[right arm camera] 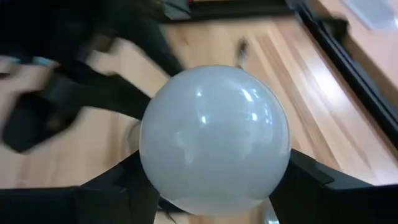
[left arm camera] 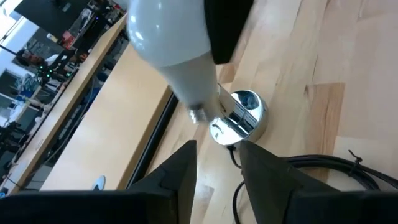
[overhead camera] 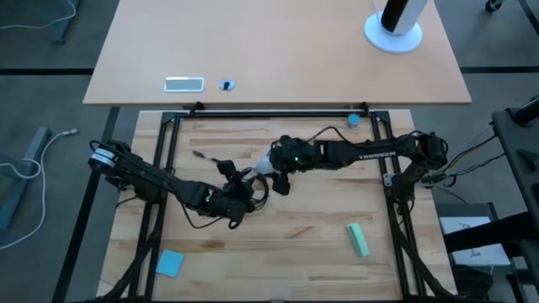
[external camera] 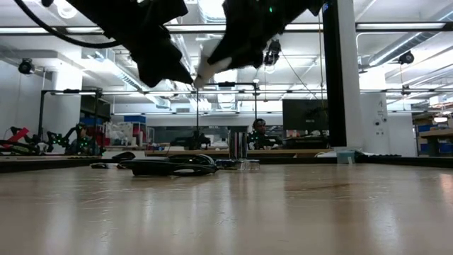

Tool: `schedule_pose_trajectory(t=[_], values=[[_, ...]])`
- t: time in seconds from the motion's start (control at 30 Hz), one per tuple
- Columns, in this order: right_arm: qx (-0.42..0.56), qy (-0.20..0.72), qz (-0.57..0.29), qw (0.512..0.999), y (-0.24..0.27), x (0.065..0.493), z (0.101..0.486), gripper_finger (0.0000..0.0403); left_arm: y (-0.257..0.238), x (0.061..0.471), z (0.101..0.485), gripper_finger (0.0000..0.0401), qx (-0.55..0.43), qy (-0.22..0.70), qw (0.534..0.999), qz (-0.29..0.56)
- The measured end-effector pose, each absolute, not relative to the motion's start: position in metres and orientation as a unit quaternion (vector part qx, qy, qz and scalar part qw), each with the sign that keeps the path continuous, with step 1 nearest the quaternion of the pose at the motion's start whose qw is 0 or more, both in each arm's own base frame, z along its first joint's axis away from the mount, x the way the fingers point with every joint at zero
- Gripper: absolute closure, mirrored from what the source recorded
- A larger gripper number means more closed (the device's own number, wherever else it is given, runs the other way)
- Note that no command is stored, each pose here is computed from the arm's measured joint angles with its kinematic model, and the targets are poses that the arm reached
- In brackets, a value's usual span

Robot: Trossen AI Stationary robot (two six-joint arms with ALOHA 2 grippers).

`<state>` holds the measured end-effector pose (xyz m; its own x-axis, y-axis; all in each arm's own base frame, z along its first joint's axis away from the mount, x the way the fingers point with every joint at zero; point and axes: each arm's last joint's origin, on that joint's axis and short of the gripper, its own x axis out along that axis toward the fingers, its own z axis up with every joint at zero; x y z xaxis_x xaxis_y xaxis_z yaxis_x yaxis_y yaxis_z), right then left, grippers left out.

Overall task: Screw lightbulb
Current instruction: Insert the lightbulb into the lamp

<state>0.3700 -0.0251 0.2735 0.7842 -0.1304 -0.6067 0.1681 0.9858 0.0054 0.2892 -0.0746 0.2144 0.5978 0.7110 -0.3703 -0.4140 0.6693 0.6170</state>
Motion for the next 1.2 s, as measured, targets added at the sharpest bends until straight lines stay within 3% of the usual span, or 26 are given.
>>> schedule_pose_trajectory(t=[0.23,0.53,0.93,1.2], values=[[0.094,0.390,-0.151,0.903,-0.070,0.354,0.268,0.0171,-0.073,0.288,0.211,0.0300,0.237,0.308,0.860,0.330],[0.138,0.420,-0.134,0.887,-0.108,0.341,0.287,0.0172,-0.069,0.291,0.212,0.0312,0.224,0.299,0.863,0.340],[0.138,0.422,-0.133,0.886,-0.115,0.339,0.290,0.0172,-0.065,0.292,0.213,0.0308,0.219,0.297,0.862,0.347],[0.137,0.444,-0.136,0.875,-0.119,0.350,0.269,0.0172,-0.057,0.297,0.216,0.0291,0.200,0.281,0.866,0.363]])
